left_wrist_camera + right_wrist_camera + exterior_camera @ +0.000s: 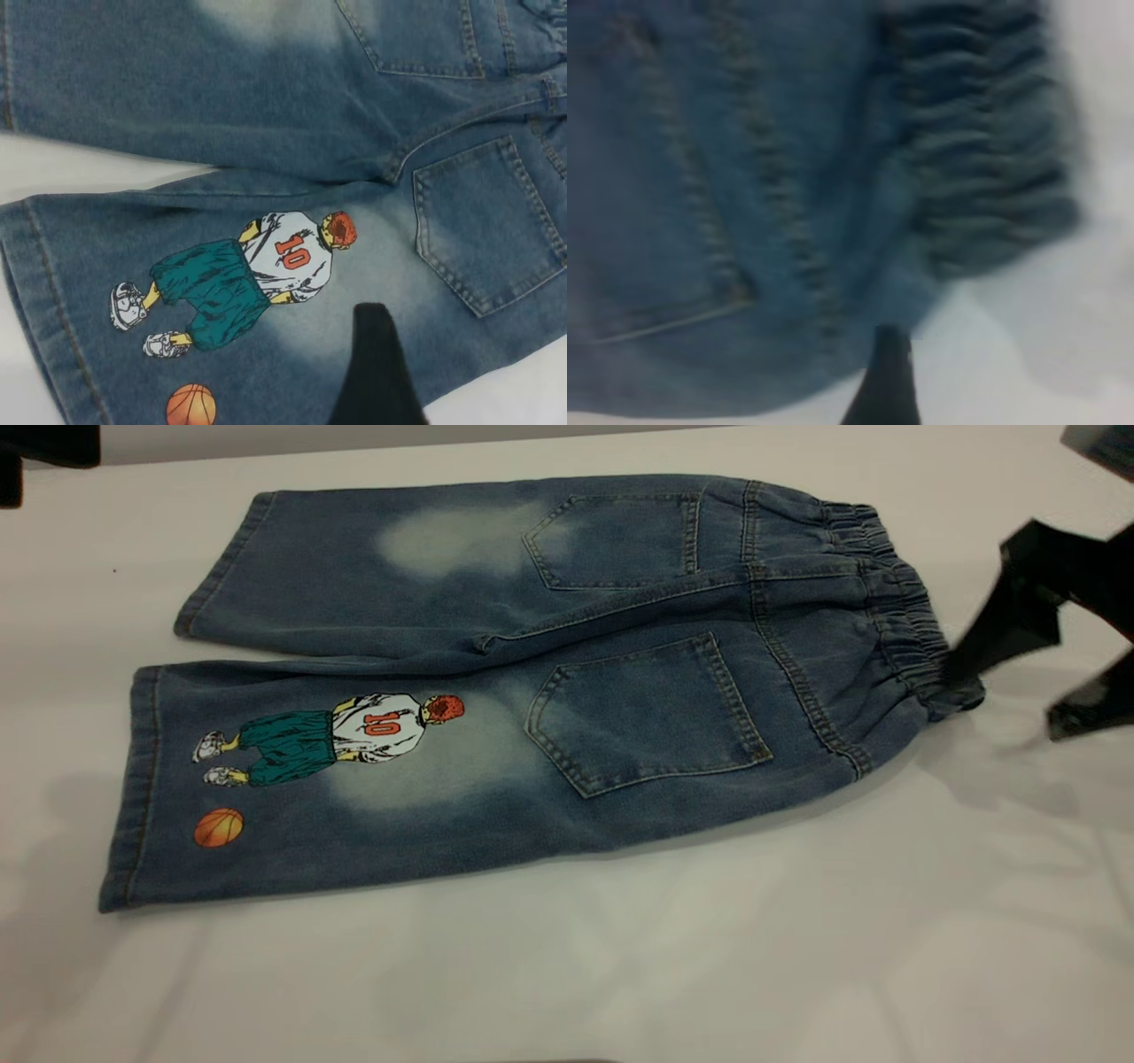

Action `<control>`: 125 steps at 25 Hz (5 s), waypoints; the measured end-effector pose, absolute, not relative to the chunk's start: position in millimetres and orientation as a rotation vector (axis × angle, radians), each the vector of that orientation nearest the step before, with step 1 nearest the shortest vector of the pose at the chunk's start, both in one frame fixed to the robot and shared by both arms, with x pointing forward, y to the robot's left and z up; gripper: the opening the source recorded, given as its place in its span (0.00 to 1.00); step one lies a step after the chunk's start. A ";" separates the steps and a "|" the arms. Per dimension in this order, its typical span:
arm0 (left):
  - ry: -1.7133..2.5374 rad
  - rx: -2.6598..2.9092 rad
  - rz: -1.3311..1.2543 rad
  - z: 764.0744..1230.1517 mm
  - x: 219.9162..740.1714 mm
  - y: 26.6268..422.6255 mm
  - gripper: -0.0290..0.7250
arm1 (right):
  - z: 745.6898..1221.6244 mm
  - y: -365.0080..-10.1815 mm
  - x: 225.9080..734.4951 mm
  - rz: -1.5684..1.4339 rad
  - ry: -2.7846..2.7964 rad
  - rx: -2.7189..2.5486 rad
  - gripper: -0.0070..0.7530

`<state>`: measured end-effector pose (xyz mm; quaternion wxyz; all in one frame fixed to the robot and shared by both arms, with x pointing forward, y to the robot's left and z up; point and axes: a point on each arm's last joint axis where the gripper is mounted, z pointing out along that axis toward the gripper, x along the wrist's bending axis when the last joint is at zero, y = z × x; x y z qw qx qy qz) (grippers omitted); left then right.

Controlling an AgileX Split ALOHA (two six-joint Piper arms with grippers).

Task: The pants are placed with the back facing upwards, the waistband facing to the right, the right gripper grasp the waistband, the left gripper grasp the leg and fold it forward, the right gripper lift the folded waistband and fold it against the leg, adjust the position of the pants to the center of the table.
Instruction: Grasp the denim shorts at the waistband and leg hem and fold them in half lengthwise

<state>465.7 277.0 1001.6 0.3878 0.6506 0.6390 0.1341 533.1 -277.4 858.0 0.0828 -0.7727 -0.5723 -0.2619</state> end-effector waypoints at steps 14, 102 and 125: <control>1.620 1.658 0.343 1001.8 465.7 276.9 0.66 | 819.4 -271.8 542.9 -0.931 -1.601 -2.282 0.76; 1.726 1.861 0.297 983.5 552.3 287.7 0.08 | 930.5 -265.9 564.0 -1.340 -1.872 -2.027 0.07; 1.652 1.800 0.837 917.6 646.5 281.2 0.08 | 876.9 -275.9 658.1 -1.372 -1.704 -2.161 0.07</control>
